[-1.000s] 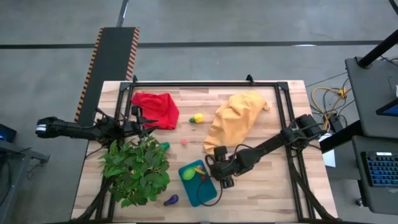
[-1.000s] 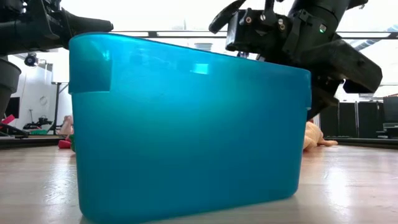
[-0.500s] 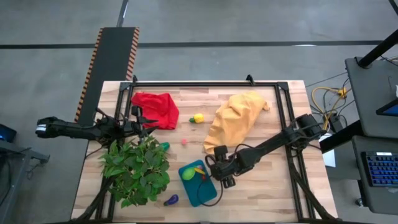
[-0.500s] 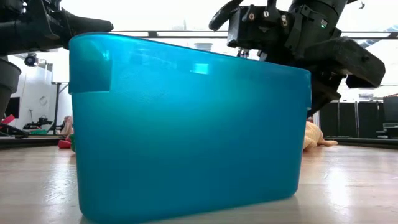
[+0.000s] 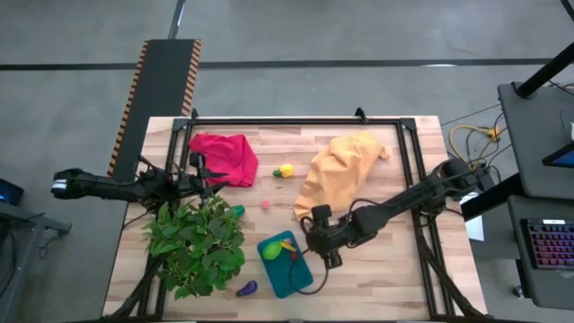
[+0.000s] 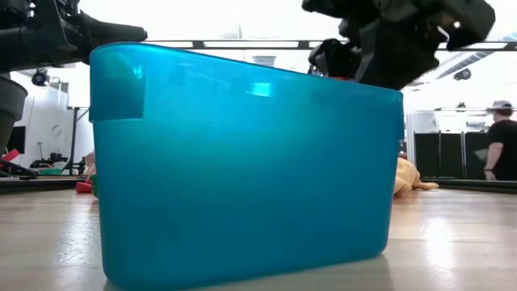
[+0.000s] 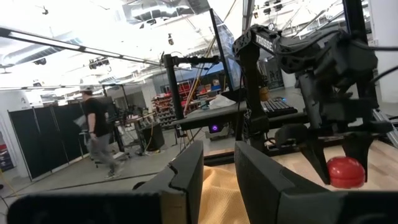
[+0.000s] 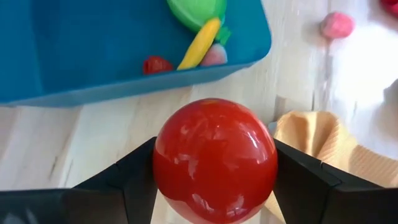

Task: Pick and placing Produce into tupperware
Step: Put the tomato into the bin

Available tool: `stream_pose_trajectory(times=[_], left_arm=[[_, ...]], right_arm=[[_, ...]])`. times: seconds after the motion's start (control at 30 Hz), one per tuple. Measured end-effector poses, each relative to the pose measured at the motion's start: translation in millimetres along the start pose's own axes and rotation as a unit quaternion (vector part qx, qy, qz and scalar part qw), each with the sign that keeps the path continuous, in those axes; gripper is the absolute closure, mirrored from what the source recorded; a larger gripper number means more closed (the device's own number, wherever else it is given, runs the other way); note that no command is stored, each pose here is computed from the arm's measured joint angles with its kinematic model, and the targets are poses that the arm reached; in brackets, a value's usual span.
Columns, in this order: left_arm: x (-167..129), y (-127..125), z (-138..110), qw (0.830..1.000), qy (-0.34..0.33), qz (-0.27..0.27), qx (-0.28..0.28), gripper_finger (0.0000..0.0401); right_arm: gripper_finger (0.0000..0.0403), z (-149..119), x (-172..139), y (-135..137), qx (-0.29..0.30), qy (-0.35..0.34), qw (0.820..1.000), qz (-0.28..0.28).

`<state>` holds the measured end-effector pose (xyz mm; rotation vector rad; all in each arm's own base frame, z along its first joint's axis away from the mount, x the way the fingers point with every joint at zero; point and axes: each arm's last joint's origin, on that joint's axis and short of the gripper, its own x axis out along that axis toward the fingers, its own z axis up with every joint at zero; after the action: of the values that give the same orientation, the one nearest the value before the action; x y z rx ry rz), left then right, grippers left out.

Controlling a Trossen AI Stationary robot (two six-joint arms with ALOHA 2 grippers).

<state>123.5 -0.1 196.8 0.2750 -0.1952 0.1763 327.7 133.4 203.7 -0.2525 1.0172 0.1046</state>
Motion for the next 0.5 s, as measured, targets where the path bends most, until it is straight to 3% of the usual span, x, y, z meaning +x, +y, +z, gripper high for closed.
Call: stream_pose_trajectory(times=[0.5], left_arm=[[0,0,0,1.0,0.0,0.0,0.0,0.0323]], right_arm=[[0.0156,4,-15,-3,-0.01,-0.027,1.0,0.003]])
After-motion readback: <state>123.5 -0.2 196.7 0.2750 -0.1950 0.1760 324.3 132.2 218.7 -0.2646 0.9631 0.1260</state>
